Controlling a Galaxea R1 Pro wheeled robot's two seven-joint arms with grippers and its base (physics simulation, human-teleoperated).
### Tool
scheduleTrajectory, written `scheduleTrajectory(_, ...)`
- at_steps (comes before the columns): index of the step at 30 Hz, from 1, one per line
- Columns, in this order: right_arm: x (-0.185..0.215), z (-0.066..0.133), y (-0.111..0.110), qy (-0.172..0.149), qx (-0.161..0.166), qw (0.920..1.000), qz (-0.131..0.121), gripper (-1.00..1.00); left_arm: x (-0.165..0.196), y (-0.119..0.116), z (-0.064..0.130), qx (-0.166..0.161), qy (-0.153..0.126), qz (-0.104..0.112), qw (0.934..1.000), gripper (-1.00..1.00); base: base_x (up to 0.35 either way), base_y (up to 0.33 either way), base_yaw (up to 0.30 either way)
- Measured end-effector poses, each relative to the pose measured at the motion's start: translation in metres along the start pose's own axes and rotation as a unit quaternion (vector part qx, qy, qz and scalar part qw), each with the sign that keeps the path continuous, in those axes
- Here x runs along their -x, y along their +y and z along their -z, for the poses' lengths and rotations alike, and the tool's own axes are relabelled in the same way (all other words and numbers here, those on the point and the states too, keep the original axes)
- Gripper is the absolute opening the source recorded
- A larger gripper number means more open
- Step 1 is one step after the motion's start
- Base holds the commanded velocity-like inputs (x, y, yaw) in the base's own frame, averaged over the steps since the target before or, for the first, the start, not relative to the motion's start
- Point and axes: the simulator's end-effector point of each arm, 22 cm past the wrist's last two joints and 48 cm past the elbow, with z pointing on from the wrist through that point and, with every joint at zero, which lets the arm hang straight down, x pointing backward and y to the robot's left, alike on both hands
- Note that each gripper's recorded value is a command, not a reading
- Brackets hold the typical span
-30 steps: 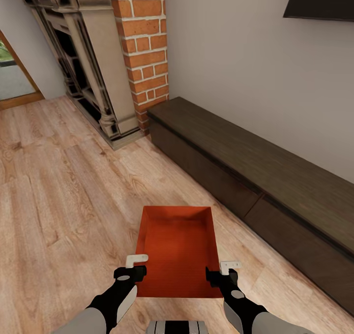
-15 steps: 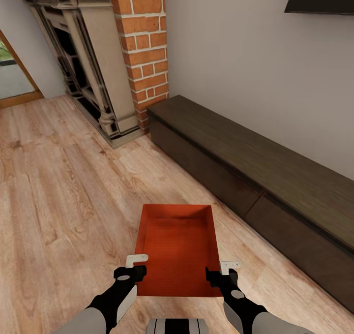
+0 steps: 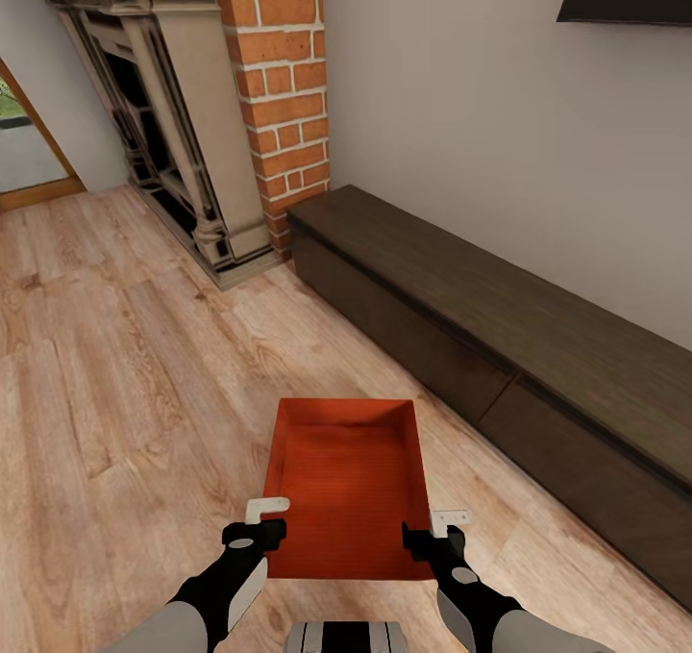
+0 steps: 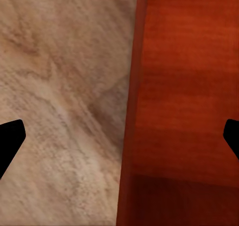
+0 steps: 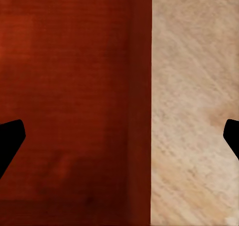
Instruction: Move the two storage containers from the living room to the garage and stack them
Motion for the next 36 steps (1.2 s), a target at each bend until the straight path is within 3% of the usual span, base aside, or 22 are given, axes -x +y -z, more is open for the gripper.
scheduleTrajectory(15, -0.003, -0.0032, 0.0005, -0.001, 0.0, 1.0, 0.0, 1.0, -0.0032, -0.0009, -0.0036, 0.0, 0.0, 0.0, 1.0, 1.0, 0.0, 0.0, 0.0)
scheduleTrajectory(16, -0.003, -0.0031, 0.0004, -0.001, 0.0, 1.0, 0.0, 1.0, -0.0039, -0.0007, -0.0036, 0.0, 0.001, 0.0, 1.0, -1.0, 0.0, 0.0, 0.0)
scheduleTrajectory(19, -0.0019, -0.0031, 0.0004, -0.003, 0.0, 1.0, 0.0, 1.0, -0.0055, -0.0004, -0.0037, 0.0, 0.003, -0.001, 1.0, -1.0, 0.0, 0.0, 0.0)
scheduleTrajectory(20, -0.0005, -0.0031, 0.0004, -0.006, 0.0, 1.0, -0.001, -1.0, -0.006, -0.0003, -0.0037, 0.0, 0.004, -0.001, 1.0, -1.0, 0.0, 0.0, 0.0)
scheduleTrajectory(24, 0.0023, -0.0031, 0.0004, -0.013, 0.0, 0.9999, -0.002, -1.0, -0.0061, -0.0008, -0.0037, 0.0, 0.004, 0.0, 1.0, -1.0, 0.0, 0.0, 0.0)
scheduleTrajectory(25, 0.0025, -0.0029, 0.004, -0.013, 0.007, 0.9999, 0.007, -1.0, -0.0065, -0.003, -0.0035, -0.004, 0.004, 0.003, 1.0, -1.0, 0.0, 0.0, 0.0)
scheduleTrajectory(36, 0.0031, -0.0031, -0.0002, -0.014, -0.001, 0.9999, -0.004, -1.0, -0.006, -0.003, -0.0033, -0.002, 0.004, 0.002, 1.0, -1.0, 0.0, 0.0, 0.0)
